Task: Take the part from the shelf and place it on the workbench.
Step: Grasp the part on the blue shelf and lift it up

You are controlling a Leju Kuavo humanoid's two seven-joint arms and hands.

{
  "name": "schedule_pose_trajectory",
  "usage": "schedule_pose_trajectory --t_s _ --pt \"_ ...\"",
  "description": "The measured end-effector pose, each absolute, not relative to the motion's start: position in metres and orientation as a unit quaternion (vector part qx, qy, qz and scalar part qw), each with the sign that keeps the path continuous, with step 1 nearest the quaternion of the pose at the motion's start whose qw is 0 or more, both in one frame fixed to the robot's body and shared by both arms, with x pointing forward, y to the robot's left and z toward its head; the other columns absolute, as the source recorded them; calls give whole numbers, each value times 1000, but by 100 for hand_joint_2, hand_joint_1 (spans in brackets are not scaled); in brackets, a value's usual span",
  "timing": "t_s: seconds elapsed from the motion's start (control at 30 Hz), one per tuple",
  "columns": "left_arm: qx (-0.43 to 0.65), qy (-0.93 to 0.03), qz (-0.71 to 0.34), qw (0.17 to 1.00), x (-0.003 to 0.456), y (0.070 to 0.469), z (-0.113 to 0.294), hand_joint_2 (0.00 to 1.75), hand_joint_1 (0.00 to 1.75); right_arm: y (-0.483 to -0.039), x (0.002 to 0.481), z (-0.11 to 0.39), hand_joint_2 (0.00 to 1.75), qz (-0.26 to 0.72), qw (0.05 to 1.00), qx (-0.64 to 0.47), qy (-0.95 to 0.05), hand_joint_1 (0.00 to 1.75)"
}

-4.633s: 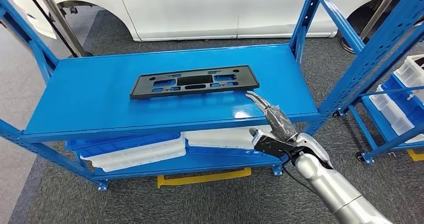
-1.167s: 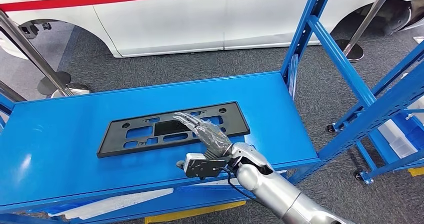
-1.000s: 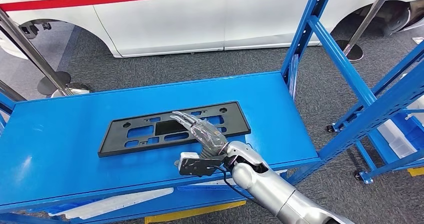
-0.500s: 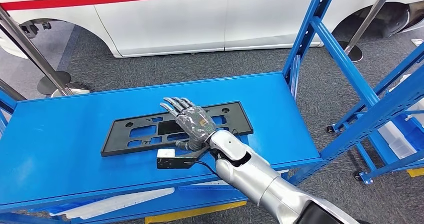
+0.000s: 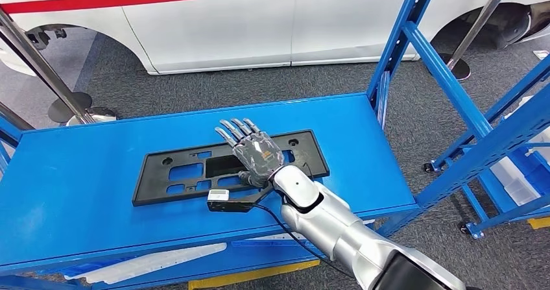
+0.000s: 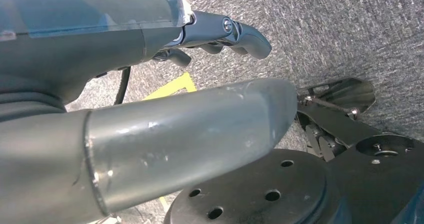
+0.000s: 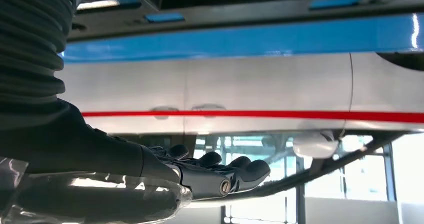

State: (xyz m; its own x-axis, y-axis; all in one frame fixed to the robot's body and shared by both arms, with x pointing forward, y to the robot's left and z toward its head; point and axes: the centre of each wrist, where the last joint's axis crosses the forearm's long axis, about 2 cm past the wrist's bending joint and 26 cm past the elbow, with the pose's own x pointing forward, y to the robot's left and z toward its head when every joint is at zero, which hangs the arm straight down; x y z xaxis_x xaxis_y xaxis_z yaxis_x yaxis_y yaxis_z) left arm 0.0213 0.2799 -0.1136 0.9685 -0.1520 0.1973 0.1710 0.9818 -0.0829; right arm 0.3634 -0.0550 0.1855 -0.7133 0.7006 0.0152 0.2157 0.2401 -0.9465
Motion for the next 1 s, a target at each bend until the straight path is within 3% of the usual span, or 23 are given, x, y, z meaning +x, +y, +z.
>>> schedule_pose_trajectory --t_s 0.23,0.37,0.67,1.0 --pt "-49 -91 -82 991 21 280 -114 0 0 -67 374 177 175 564 258 -294 -727 0" --pt "-49 -90 -83 991 21 280 -114 0 0 -70 376 175 0 568 284 -268 -724 0" --pt "-53 -94 -84 991 21 280 -114 0 0 -58 368 204 0 517 376 -58 -767 0" --pt "-53 -95 -84 990 21 280 -114 0 0 -53 356 232 0 488 344 -26 -802 0"
